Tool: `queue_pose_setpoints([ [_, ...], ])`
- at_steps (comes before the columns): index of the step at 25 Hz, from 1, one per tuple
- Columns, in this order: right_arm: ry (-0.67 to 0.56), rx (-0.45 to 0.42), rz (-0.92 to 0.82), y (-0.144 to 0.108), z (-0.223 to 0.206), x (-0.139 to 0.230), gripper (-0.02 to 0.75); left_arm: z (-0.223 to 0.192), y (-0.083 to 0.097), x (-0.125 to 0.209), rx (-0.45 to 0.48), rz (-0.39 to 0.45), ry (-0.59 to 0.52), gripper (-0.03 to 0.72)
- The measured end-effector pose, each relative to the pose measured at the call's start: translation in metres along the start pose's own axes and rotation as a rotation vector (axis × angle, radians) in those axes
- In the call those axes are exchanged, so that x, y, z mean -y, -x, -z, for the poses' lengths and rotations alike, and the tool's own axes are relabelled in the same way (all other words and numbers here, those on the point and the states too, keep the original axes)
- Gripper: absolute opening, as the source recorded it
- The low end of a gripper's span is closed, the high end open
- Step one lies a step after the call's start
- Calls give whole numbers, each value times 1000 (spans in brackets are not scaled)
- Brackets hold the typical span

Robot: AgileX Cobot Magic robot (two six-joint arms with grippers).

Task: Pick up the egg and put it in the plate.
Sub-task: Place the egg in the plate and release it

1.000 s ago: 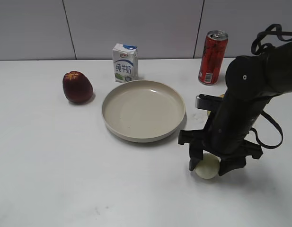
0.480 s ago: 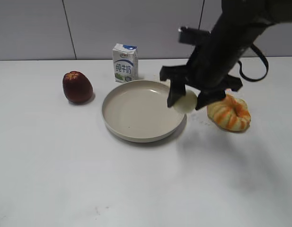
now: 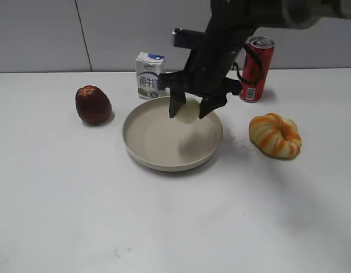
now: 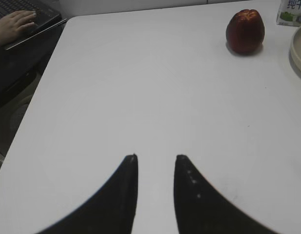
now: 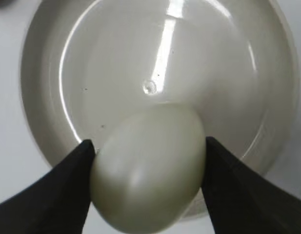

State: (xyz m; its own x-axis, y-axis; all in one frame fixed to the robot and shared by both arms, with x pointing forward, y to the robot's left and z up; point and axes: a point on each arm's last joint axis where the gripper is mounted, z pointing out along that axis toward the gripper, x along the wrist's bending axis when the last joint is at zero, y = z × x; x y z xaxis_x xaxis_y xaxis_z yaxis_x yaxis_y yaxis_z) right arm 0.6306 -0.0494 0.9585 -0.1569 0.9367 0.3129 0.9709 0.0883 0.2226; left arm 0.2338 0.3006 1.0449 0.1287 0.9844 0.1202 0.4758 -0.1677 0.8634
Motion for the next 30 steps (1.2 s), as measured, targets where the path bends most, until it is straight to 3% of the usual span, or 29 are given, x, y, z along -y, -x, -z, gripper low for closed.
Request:
queue_pose_setpoints([
  [8, -104, 46, 17, 15, -52, 7, 480, 0, 0, 0, 0, 0, 0, 199],
  [13, -101, 41, 62, 14, -53, 6, 636, 0, 0, 0, 0, 0, 0, 199],
  [16, -103, 34, 77, 8, -44, 0, 656, 0, 0, 0, 0, 0, 0, 199],
  [21, -119, 68, 151, -8, -4, -18, 657, 0, 0, 0, 0, 0, 0, 199],
  [26, 24, 77, 195, -17, 61, -35, 657, 0, 0, 0, 0, 0, 0, 199],
  [30, 129, 87, 190, -9, 130, -26, 652, 0, 0, 0, 0, 0, 0, 199],
])
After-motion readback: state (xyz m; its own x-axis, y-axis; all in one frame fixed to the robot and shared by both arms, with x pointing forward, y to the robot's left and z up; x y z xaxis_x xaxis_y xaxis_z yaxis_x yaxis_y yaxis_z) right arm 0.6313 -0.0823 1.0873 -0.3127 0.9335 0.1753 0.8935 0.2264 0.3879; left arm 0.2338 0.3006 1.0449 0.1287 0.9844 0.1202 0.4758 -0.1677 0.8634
